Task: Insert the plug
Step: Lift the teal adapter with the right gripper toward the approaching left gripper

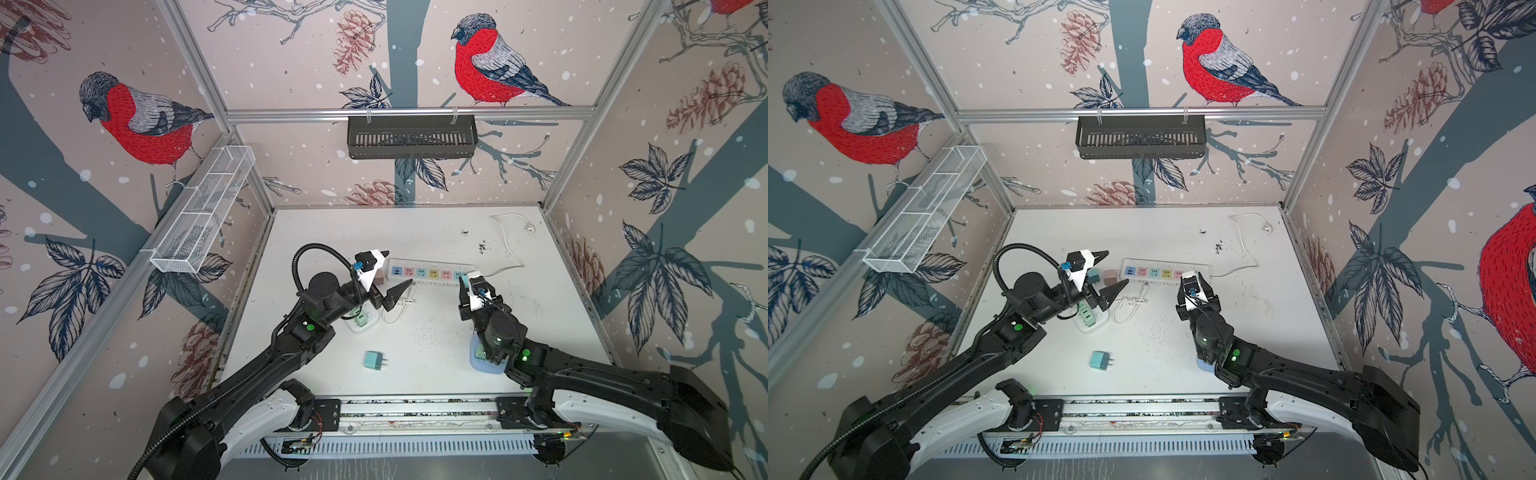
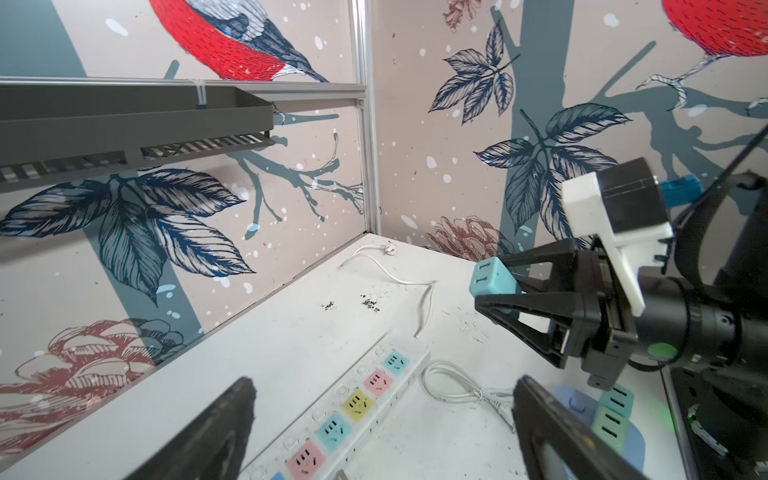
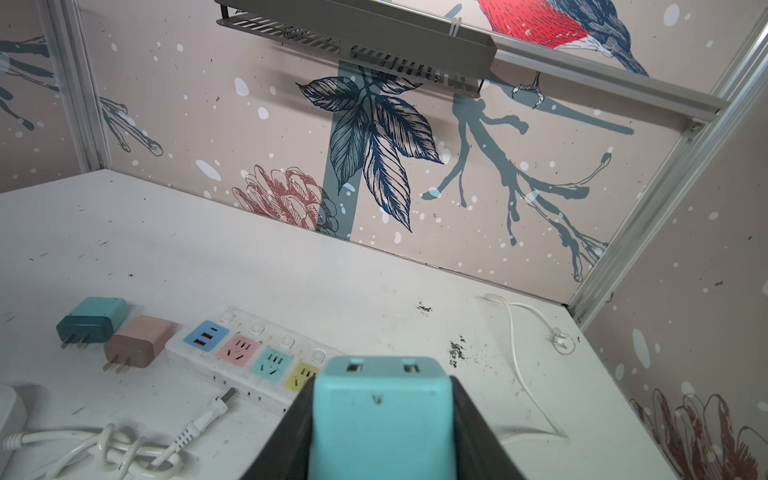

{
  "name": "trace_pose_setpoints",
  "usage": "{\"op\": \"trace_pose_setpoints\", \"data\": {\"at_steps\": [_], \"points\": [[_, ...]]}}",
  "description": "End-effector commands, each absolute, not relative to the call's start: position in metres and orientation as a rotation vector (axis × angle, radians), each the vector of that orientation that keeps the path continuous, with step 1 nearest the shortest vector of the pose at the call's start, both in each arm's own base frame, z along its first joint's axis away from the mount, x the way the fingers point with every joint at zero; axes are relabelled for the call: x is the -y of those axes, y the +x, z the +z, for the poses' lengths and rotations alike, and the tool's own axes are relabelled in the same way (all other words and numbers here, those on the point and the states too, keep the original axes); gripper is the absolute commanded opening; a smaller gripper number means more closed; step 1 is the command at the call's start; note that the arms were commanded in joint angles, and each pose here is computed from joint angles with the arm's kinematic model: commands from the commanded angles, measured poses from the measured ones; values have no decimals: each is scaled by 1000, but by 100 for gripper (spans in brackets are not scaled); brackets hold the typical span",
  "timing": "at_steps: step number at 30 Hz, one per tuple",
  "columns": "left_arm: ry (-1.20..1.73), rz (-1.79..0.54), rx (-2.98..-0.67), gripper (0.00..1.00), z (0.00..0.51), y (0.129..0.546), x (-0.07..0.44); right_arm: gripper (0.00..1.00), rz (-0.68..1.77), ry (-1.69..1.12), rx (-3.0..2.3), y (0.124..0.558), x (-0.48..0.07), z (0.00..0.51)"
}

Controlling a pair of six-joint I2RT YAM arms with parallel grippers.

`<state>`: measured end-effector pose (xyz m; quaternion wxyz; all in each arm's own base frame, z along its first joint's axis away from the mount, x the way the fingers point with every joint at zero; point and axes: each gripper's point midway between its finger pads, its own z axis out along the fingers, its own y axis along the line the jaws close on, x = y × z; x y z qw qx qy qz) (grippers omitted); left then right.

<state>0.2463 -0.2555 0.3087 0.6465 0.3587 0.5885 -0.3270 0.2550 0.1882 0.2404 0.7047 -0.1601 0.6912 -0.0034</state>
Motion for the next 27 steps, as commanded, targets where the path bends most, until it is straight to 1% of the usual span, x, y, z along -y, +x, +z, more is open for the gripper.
{"op": "trace_pose_setpoints", "data": {"at_steps": [1, 4, 15, 21, 27], "points": [[915, -773, -1263, 94, 311, 229, 262, 1, 76, -486, -1459, 245, -207, 252], [980, -811, -1218, 94, 310, 217, 268, 1, 132, -592, -1399, 233, -222, 260], [1143, -876, -1194, 92, 295, 199, 292, 1, 7, -836, -1068, 202, -239, 269], [1227, -928, -1223, 92, 285, 198, 312, 1, -11, -861, -1008, 197, -248, 274], [1271, -973, -1273, 87, 282, 196, 331, 1, -27, -905, -941, 189, -259, 275]]}}
